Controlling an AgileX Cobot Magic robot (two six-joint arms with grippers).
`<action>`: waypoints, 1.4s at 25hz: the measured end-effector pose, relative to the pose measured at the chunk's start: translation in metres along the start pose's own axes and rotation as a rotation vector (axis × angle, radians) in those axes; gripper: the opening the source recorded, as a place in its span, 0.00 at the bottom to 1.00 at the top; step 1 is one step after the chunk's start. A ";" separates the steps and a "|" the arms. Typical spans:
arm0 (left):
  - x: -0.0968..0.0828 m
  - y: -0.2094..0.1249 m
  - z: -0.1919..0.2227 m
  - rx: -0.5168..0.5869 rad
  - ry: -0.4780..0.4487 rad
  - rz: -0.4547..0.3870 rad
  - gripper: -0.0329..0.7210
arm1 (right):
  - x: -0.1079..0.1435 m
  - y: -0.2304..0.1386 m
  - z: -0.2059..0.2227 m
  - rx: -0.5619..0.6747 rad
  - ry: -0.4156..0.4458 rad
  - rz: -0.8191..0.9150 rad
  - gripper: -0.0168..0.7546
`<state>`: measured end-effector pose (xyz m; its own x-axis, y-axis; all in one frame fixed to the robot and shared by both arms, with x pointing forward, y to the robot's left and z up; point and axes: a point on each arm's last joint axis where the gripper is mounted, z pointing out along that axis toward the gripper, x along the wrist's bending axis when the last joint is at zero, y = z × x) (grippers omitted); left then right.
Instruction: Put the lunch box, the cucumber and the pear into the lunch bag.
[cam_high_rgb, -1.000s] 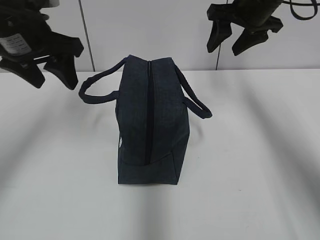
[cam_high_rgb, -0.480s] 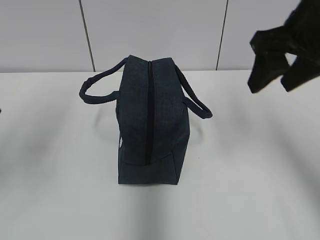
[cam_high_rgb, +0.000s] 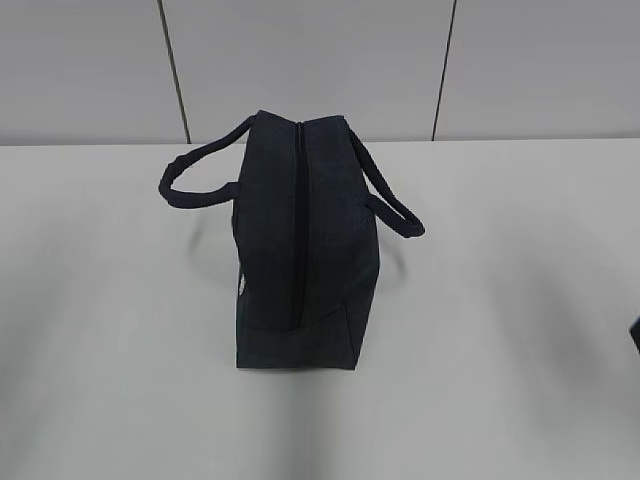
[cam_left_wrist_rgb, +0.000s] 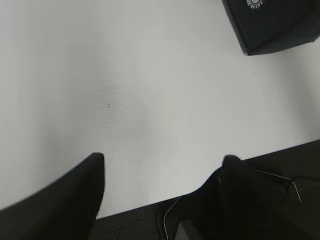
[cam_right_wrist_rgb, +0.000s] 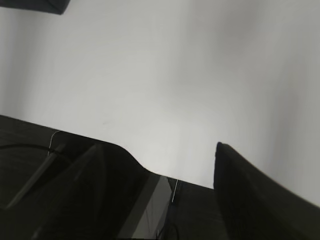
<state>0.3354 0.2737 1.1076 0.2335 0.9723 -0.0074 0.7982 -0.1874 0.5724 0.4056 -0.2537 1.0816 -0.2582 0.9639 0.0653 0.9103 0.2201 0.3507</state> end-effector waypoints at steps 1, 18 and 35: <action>0.000 -0.008 -0.001 -0.007 -0.004 -0.002 0.69 | 0.000 -0.010 0.001 -0.004 0.000 0.002 0.67; 0.005 -0.083 0.005 -0.118 -0.024 0.004 0.69 | -0.003 -0.142 -0.023 -0.323 -0.073 -0.029 0.67; 0.004 -0.082 0.013 -0.155 -0.025 0.006 0.69 | -0.009 -0.148 -0.017 -0.410 -0.146 -0.067 0.67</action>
<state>0.2781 0.2914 1.0504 0.2536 0.9670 -0.0228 0.7021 -0.1678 0.6920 0.2675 -0.2972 1.0445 -0.2364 0.9672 -0.0927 0.6822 0.2332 0.6930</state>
